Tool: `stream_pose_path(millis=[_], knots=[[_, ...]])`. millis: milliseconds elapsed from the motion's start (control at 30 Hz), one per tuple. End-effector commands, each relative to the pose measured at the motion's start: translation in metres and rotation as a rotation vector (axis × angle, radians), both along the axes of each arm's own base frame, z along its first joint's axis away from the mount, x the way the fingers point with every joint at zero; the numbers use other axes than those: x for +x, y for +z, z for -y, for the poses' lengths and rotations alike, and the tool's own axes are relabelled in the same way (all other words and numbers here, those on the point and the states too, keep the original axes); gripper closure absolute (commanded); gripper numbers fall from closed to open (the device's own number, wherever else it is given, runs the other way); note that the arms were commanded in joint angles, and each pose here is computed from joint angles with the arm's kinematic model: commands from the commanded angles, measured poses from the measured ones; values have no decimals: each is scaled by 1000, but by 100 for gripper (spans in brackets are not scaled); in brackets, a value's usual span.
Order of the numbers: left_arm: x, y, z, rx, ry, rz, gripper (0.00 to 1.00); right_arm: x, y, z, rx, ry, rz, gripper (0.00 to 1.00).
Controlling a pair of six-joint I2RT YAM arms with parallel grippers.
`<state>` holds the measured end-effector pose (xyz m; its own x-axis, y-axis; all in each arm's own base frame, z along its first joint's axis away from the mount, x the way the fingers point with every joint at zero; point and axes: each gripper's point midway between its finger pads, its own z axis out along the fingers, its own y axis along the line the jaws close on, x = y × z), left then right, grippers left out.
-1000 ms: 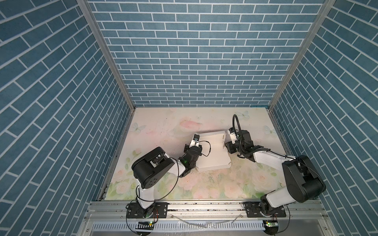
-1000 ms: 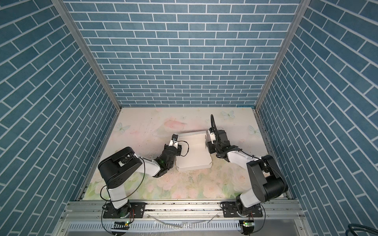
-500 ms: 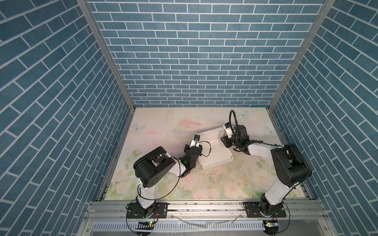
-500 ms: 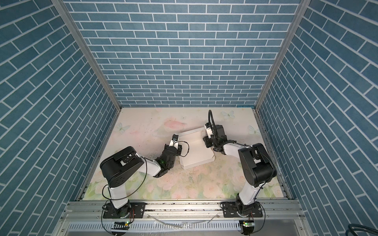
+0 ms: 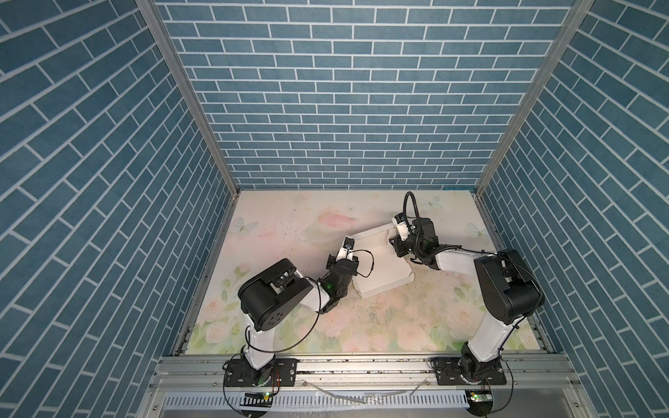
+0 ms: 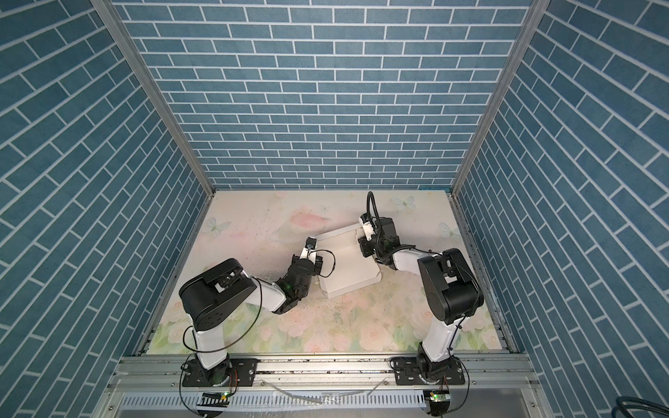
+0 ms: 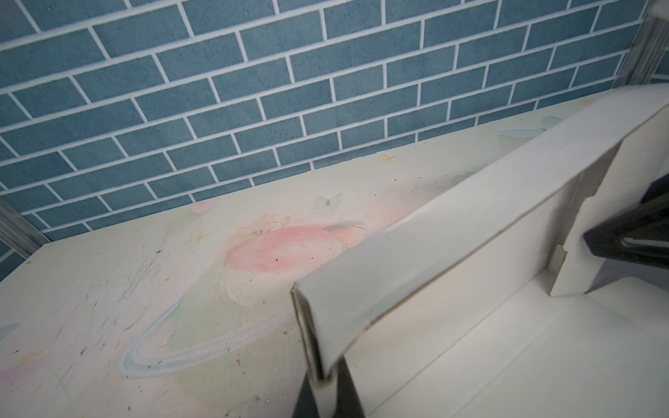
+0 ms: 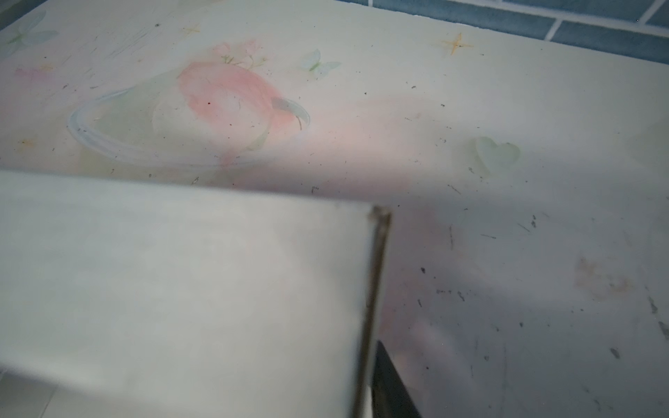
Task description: Fold the paper box
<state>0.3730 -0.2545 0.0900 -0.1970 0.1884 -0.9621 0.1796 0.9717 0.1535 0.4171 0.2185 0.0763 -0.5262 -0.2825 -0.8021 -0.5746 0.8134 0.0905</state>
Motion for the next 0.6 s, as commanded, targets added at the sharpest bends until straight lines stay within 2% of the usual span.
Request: stream_pose_path(millis=[0, 567], knots=[[-39, -109, -23, 309, -94, -316, 100, 17, 19, -11, 19, 39, 85, 78], [-35, -102, -16, 273, -94, -327, 100, 18, 19, -7, 30, -28, 92, 97]])
